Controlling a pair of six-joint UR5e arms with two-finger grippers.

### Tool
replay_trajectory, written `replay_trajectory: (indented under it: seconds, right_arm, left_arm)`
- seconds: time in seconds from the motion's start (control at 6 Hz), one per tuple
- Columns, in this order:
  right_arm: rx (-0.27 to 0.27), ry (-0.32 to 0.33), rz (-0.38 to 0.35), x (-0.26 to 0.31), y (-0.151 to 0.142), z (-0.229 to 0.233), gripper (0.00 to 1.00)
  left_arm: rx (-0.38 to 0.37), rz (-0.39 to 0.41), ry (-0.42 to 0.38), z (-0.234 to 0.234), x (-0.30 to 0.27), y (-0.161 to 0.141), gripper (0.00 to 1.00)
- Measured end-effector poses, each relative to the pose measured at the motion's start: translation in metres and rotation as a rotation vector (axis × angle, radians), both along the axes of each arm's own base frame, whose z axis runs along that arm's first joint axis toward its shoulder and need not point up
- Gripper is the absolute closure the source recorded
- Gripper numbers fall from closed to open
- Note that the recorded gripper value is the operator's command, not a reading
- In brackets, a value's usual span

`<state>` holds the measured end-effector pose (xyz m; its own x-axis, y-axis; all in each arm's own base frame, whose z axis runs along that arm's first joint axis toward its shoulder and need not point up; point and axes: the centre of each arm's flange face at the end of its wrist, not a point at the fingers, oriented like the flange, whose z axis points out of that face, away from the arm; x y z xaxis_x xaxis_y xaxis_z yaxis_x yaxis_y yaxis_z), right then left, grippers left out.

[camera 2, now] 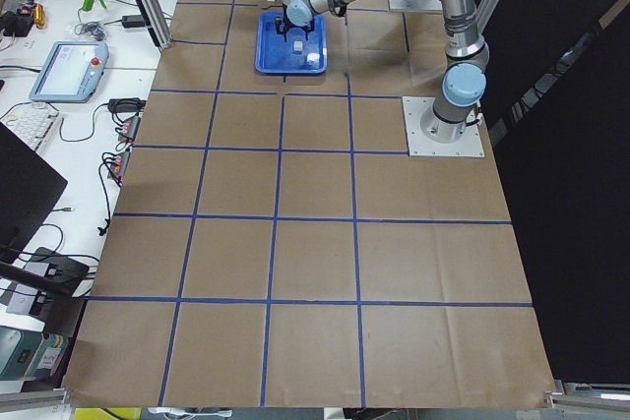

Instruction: Assemble white blocks and place on blue tray

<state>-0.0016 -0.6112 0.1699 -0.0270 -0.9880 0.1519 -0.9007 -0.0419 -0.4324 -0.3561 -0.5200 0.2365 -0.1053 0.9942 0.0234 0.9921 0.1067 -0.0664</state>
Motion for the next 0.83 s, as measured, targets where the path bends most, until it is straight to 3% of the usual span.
replay_trajectory:
  seconds: [0.17,0.33,0.5,0.83]
  right_arm:
    - [-0.003,0.001,0.000,0.000,-0.001,0.001,0.81]
    - [-0.015,0.006,-0.001,-0.002,-0.006,0.007,0.81]
    - [-0.030,0.012,-0.005,-0.005,-0.014,0.017,0.81]
    - [-0.039,0.014,-0.028,0.002,-0.018,0.035,0.80]
  left_arm:
    - [-0.026,0.030,0.017,0.055,0.011,0.007,0.01]
    - [-0.039,0.125,0.025,0.128,0.042,0.017,0.01]
    - [-0.030,0.251,0.023,0.189,0.081,0.030,0.01]
    - [-0.007,0.534,-0.005,0.242,0.131,0.055,0.01]
